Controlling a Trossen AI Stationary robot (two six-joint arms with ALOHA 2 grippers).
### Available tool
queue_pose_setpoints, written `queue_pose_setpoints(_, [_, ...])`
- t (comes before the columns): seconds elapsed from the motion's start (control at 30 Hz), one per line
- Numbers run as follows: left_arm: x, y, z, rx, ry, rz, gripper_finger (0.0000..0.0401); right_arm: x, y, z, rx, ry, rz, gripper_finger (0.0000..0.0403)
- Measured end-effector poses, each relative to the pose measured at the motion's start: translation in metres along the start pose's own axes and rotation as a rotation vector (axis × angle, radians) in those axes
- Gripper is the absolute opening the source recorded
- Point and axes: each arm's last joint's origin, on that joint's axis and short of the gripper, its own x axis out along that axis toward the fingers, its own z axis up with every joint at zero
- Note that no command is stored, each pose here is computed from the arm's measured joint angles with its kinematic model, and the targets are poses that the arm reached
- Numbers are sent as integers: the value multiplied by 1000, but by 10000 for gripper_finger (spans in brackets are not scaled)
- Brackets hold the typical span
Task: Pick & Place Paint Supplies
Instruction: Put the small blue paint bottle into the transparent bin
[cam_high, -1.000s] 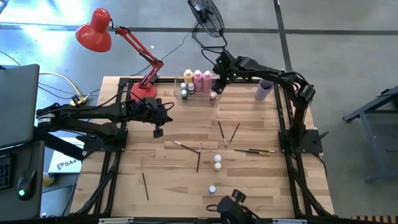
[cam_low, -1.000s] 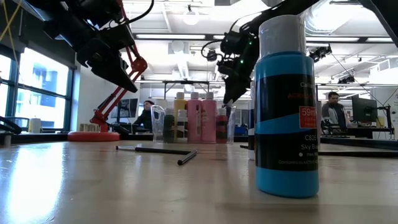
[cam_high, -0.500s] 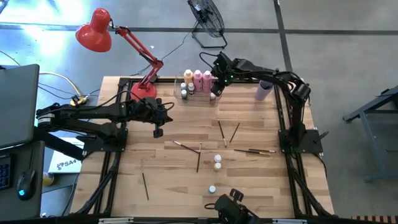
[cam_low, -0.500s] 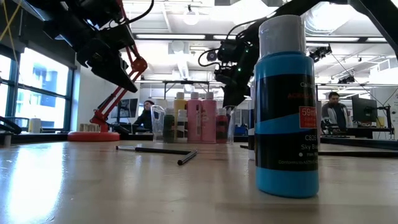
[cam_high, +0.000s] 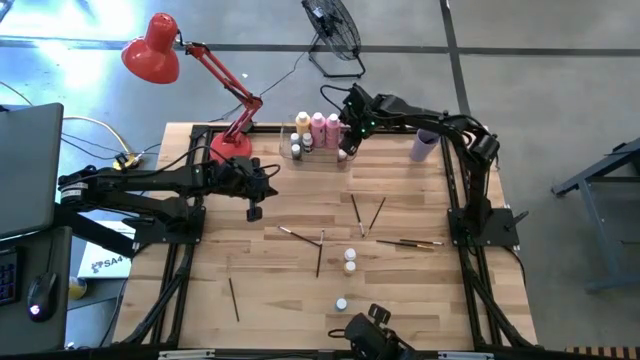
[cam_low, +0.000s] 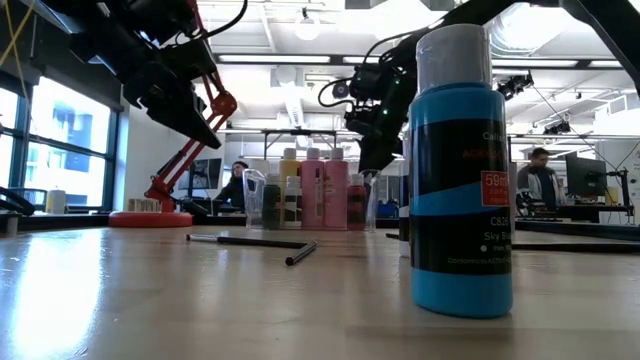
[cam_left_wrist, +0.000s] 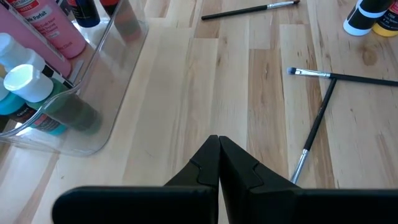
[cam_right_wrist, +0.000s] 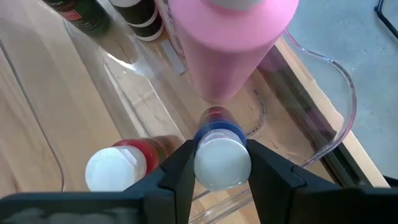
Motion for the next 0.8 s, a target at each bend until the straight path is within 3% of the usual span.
queue_pose_setpoints(0.67, [0, 0, 0, 0, 0, 0, 0, 0, 2, 0, -29, -8, 56, 124])
queue_pose_setpoints(0.8, [0, 0, 0, 0, 0, 0, 0, 0, 2, 0, -29, -8, 53, 154])
